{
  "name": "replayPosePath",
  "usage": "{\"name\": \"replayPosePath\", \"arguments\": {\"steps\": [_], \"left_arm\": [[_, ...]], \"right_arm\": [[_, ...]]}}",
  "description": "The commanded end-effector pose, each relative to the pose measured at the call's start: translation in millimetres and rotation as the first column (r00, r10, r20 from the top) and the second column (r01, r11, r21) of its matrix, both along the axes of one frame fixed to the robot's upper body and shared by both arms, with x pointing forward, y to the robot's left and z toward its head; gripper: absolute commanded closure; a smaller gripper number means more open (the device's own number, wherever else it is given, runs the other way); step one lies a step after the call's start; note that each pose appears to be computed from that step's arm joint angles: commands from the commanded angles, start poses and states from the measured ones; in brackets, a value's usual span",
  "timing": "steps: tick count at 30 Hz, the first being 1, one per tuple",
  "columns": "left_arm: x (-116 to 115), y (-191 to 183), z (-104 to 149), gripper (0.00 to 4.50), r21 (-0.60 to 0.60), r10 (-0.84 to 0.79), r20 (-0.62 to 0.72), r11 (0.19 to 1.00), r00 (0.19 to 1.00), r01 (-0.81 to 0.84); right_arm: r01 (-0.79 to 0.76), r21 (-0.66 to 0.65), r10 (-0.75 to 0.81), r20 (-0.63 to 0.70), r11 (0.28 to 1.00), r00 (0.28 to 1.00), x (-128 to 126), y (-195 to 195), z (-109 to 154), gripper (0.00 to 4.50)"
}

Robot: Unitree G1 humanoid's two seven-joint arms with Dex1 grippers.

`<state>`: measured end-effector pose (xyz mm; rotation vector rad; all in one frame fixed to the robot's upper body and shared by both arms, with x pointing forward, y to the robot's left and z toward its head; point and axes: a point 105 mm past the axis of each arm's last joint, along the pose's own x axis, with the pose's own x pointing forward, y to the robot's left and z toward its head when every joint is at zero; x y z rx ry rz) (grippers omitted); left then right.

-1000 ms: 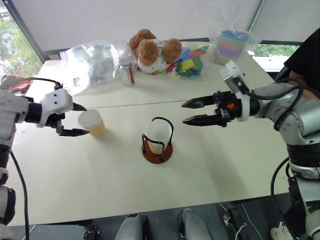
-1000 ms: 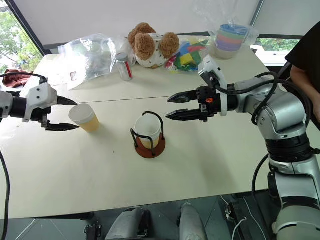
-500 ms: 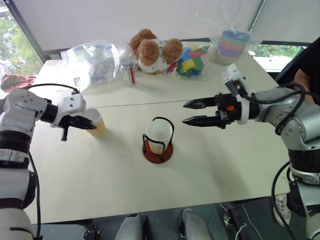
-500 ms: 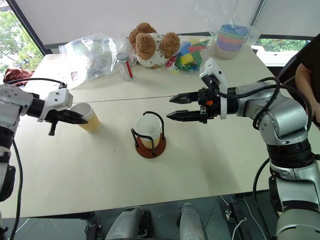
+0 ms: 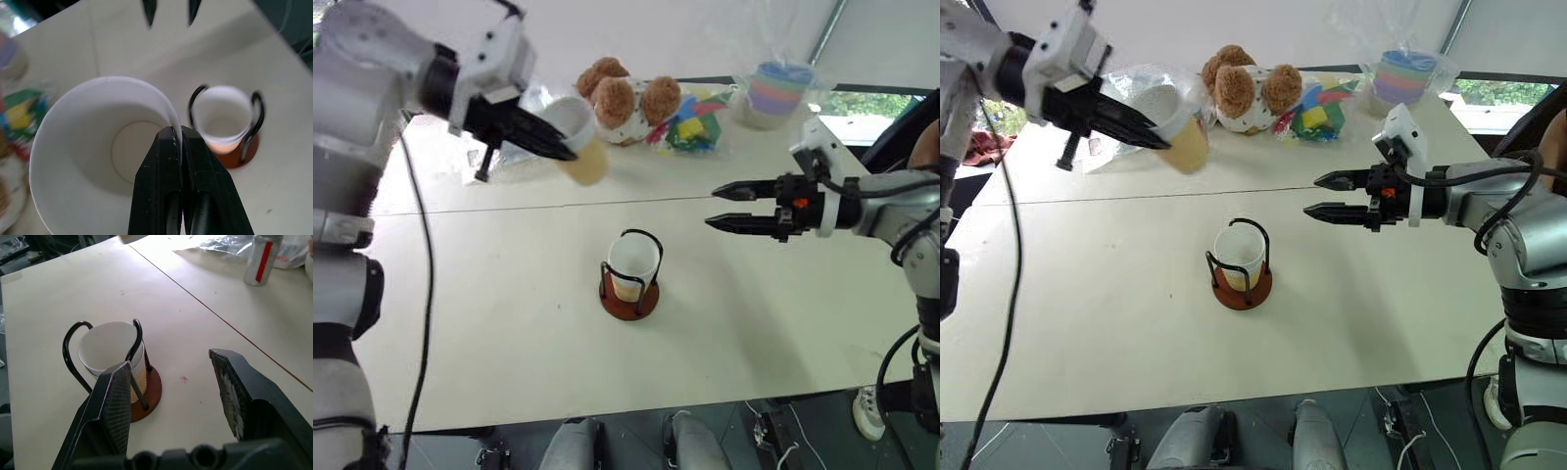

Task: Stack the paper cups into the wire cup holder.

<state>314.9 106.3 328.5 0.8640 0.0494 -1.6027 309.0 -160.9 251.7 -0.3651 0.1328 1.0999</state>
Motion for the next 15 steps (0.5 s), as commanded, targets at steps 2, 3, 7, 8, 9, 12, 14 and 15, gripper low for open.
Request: {"name": "replayPosePath", "arguments": {"steps": [2, 3, 7, 8, 9, 12, 14, 15], "left_arm": [[-16.1, -19.7, -11.3, 4.47, 0.013, -0.136, -0.074, 0.99, 0.988, 0.137], [-16.7, -21.6, -13.7, 4.47, 0.016, -0.149, -0.081, 0.988, 0.985, 0.151], [-16.9, -30.3, -20.2, 4.47, 0.019, -0.194, -0.097, 0.98, 0.976, 0.197], [-15.7, -32.4, -23.0, 4.47, 0.027, -0.202, -0.098, 0.978, 0.974, 0.205], [-14.8, -34.1, -26.1, 4.47, 0.036, -0.208, -0.1, 0.977, 0.973, 0.212], [-11.6, -36.8, -34.2, 4.47, 0.063, -0.221, -0.098, 0.972, 0.97, 0.227], [-8.1, -37.8, -40.2, 4.47, 0.09, -0.226, -0.087, 0.968, 0.97, 0.233], [-6.5, -38.5, -42.8, 4.47, 0.101, -0.23, -0.081, 0.966, 0.97, 0.237]], "right_arm": [[0.044, 0.02, -0.046, 0.068, 0.999, 0.997, -12.7, -5.4, 13.7, 1.73], [0.055, 0.026, -0.057, 0.069, 0.998, 0.996, -15.8, -6.0, 13.5, 1.73], [0.071, 0.059, -0.074, 0.053, 0.996, 0.996, -35.9, -4.1, 11.2, 1.73], [0.072, 0.059, -0.074, 0.041, 0.996, 0.996, -40.7, -2.1, 7.6, 1.73], [0.074, 0.057, -0.076, 0.032, 0.996, 0.997, -44.5, -0.4, 4.5, 1.73], [0.08, 0.055, -0.082, 0.018, 0.995, 0.997, -52.0, 3.5, -0.7, 1.73], [0.082, 0.058, -0.083, 0.014, 0.995, 0.996, -55.2, 6.1, -1.3, 1.73], [0.085, 0.06, -0.086, 0.013, 0.995, 0.996, -56.3, 7.1, -1.5, 1.73]]}}
